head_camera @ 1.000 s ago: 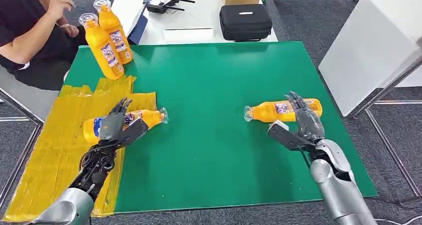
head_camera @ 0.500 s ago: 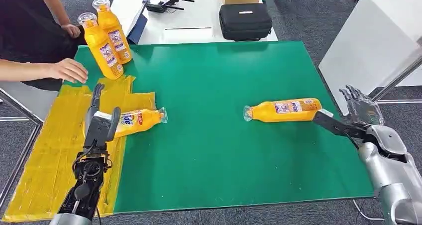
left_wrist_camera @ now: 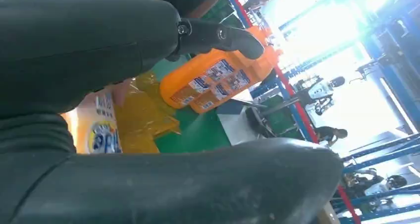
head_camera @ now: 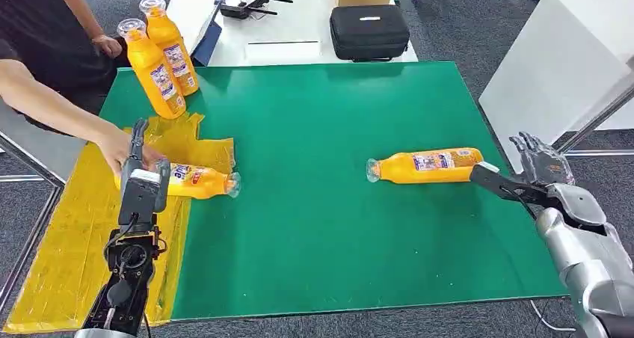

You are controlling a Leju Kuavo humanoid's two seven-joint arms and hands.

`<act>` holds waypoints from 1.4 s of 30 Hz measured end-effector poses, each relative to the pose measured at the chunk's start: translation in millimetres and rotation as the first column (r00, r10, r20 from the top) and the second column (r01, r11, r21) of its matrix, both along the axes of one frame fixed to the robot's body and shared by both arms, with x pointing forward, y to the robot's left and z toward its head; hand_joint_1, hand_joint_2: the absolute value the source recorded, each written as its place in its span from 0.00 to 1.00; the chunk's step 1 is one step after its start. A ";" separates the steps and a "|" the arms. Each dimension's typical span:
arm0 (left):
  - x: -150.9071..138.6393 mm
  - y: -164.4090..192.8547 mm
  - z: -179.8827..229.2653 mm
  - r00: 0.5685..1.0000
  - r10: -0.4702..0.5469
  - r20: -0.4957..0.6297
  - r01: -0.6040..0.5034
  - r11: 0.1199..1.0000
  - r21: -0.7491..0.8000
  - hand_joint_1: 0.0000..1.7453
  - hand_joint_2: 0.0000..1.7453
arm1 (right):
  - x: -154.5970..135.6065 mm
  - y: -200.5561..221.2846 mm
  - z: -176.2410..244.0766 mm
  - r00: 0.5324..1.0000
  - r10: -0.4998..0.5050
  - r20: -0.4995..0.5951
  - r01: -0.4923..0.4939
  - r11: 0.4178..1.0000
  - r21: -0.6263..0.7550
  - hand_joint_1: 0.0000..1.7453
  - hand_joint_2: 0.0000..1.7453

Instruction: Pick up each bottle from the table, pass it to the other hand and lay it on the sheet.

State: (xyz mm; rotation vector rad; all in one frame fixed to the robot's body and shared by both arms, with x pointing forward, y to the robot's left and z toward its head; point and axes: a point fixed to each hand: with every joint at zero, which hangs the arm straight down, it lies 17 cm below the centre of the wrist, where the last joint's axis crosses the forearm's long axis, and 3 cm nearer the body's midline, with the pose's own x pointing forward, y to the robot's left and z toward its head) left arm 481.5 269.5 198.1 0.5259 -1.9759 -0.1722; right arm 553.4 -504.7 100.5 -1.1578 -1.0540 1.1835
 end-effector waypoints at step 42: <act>-3.9 -57.8 43.6 0.985 -0.135 0.109 0.145 0.985 -0.091 0.00 0.00 | 5.8 119.2 -78.4 0.961 0.045 -0.274 -0.044 0.999 0.009 1.00 1.00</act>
